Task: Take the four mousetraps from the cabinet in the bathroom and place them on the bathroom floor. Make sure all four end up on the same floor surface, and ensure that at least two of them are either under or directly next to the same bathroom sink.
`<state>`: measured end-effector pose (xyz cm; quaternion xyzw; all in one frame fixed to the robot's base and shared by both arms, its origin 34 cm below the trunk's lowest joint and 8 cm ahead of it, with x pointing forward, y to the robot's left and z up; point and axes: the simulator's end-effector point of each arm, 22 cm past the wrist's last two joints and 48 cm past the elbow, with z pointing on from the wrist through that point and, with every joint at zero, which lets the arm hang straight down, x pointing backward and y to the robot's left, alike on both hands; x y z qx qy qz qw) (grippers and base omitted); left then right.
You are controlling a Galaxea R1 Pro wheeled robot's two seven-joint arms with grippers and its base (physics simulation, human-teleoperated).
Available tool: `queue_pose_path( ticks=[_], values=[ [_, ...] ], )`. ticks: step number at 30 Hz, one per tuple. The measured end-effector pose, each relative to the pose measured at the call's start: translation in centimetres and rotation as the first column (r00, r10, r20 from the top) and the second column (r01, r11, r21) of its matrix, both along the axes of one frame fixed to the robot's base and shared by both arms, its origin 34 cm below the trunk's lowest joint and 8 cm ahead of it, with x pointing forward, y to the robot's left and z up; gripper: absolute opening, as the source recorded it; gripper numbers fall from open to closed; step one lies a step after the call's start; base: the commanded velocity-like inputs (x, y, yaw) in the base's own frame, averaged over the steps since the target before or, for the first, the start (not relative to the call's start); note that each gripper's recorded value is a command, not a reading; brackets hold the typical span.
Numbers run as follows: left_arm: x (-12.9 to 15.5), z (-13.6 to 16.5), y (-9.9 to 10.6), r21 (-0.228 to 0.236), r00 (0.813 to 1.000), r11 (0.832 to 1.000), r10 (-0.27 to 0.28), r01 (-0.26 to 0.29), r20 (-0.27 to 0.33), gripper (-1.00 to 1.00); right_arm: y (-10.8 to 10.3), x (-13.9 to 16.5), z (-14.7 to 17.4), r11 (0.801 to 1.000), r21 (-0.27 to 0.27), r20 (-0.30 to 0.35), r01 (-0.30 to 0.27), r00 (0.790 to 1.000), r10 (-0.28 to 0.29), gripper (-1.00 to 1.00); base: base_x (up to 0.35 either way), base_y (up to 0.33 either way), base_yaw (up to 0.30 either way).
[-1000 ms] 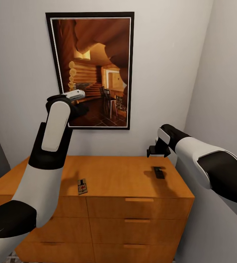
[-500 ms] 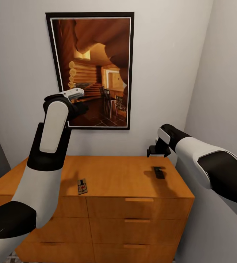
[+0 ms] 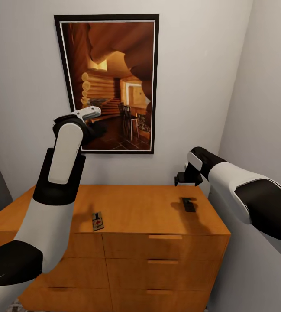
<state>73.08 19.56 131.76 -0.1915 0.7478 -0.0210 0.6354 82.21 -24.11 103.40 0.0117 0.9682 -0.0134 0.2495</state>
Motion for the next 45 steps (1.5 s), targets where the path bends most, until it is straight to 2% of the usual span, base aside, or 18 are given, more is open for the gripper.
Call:
queue_pose_path(
  ticks=[14,45],
  values=[
    [-0.2,-1.8,-1.8,0.018,1.000,1.000,-0.010,0.010,0.014,1.00,-0.1,0.0,-1.3,1.000,-0.001,0.002,0.001,1.000,-0.001,1.00,0.000,0.000,0.000],
    [-0.5,-6.5,-2.1,0.024,1.000,1.000,-0.013,0.013,0.018,1.00,-0.8,-0.1,-5.6,1.000,-0.004,0.010,0.010,1.000,-0.010,1.00,0.000,0.000,0.000]
  ],
)
